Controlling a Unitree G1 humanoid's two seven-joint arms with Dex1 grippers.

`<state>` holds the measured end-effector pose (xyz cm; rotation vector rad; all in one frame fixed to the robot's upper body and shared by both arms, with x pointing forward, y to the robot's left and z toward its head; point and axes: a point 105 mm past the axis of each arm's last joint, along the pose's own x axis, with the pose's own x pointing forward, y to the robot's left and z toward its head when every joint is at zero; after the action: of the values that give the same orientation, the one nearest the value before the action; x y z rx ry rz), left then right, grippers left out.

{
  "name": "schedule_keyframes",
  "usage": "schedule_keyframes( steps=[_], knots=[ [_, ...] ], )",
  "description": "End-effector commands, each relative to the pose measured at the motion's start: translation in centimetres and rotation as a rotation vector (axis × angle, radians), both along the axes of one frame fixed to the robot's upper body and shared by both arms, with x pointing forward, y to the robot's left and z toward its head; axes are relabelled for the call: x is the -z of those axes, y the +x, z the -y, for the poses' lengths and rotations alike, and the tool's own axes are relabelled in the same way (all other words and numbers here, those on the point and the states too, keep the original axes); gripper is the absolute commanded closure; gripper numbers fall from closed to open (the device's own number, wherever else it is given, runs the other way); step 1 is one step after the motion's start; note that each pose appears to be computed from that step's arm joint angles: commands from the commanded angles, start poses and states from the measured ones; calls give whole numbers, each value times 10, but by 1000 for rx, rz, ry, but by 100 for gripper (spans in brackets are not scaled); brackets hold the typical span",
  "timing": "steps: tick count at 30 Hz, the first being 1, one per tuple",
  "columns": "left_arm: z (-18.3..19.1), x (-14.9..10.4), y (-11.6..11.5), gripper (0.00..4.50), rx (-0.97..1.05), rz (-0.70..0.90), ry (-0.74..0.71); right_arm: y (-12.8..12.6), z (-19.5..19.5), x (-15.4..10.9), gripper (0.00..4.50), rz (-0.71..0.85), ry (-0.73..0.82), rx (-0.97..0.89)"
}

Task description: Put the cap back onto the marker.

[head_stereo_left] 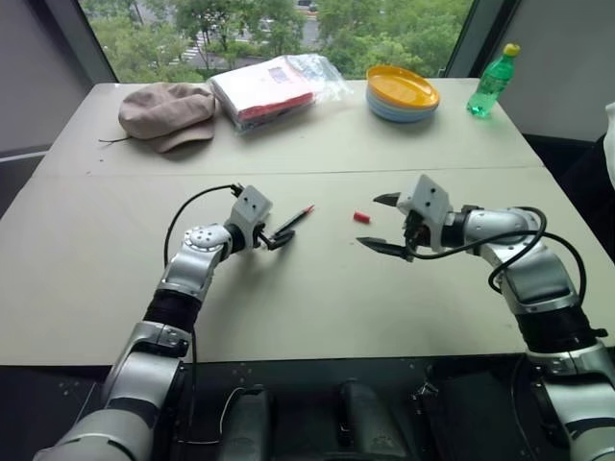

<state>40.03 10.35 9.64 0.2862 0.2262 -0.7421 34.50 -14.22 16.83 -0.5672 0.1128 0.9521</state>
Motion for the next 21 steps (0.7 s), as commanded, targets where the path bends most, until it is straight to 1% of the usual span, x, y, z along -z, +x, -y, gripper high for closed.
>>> schedule_keyframes(
  steps=[1, 5, 6, 7, 8, 15, 17, 21],
  knots=[
    [5, 9, -4, 135, 12, -55, -15, -3, -4, -14, 0, 62, -4, -23],
    [3, 11, -4, 338, 9, -64, -10, -2, -4, -15, 0, 65, -5, -22],
    [3, 11, -4, 382, 9, -65, -10, -2, -4, -15, 0, 65, -5, -21],
    [3, 11, -4, 438, 9, -66, -10, -2, -3, -15, 0, 65, -5, -21],
    [2, 11, -4, 445, 9, -67, -9, -1, -3, -15, 0, 67, -4, -21],
    [0, 13, -5, 445, 16, -76, -6, -1, -5, -16, 0, 69, -2, -21],
    [-2, 8, -6, 445, 25, -58, -19, -1, -5, -15, 0, 69, -1, -21],
    [-11, -9, -10, 445, 50, -13, -46, 4, -5, -15, 0, 83, 10, -12]
  ],
)
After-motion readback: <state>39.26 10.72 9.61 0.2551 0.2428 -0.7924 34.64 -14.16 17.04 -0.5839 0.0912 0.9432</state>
